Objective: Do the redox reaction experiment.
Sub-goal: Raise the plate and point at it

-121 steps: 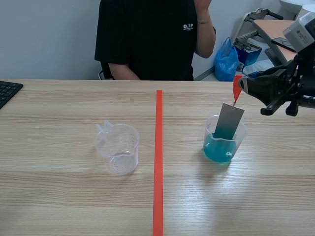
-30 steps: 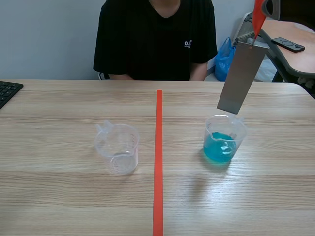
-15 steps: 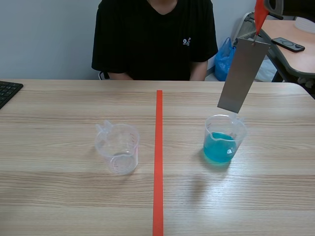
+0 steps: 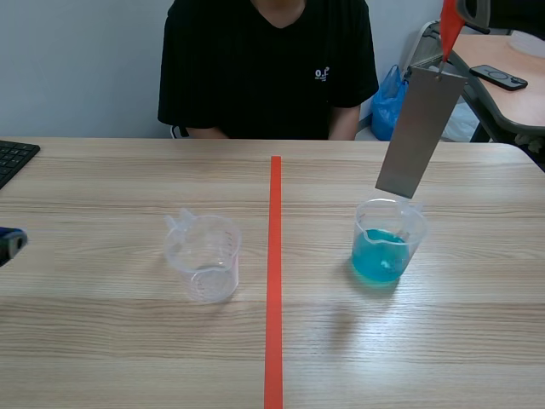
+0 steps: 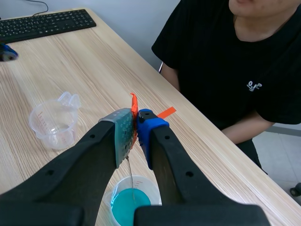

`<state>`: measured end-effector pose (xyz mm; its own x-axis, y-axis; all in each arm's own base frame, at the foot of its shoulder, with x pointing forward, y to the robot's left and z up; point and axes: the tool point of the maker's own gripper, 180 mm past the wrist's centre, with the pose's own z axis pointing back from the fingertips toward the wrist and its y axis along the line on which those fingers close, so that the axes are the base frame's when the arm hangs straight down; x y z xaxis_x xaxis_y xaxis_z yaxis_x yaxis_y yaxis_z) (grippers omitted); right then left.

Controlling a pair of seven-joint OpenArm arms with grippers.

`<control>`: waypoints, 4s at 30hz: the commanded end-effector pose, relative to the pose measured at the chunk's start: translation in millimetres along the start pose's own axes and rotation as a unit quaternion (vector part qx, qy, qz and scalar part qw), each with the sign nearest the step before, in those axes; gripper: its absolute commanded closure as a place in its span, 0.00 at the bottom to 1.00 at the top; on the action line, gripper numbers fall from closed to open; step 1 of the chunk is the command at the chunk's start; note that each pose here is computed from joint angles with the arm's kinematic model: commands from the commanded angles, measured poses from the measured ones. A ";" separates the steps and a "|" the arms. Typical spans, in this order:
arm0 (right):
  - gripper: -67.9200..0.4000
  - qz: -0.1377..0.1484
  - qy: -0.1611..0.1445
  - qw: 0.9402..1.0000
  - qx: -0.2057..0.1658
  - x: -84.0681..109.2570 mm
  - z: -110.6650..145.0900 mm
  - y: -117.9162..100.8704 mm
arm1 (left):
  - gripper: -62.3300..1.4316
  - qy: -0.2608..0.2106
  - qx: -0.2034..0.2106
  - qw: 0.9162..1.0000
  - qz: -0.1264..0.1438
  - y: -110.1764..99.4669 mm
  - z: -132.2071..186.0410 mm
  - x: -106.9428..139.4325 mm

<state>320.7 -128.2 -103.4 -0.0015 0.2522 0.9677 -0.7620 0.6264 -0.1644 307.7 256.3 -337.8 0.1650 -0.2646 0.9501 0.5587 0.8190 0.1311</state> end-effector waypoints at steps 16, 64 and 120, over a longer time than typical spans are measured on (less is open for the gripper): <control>0.97 0.015 -0.012 1.000 0.000 12.1 3.6 -2.0 | 0.93 -0.115 -0.097 0.988 -0.042 -49.4 -131.5 116.9; 0.97 0.015 -0.012 1.000 0.000 12.3 3.6 -2.0 | 0.93 -0.123 -0.281 0.951 -0.049 -246.4 -225.4 186.5; 0.97 0.015 -0.015 1.000 0.000 13.1 3.6 -1.9 | 0.93 -0.136 -0.211 0.968 -0.031 -152.4 -204.0 179.7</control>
<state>320.8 -128.3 -103.1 -0.0024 0.2516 0.9678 -0.7615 0.6268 -0.1648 407.4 -32.2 -260.9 -0.0300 -0.1274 0.9914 0.8654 0.4929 0.0895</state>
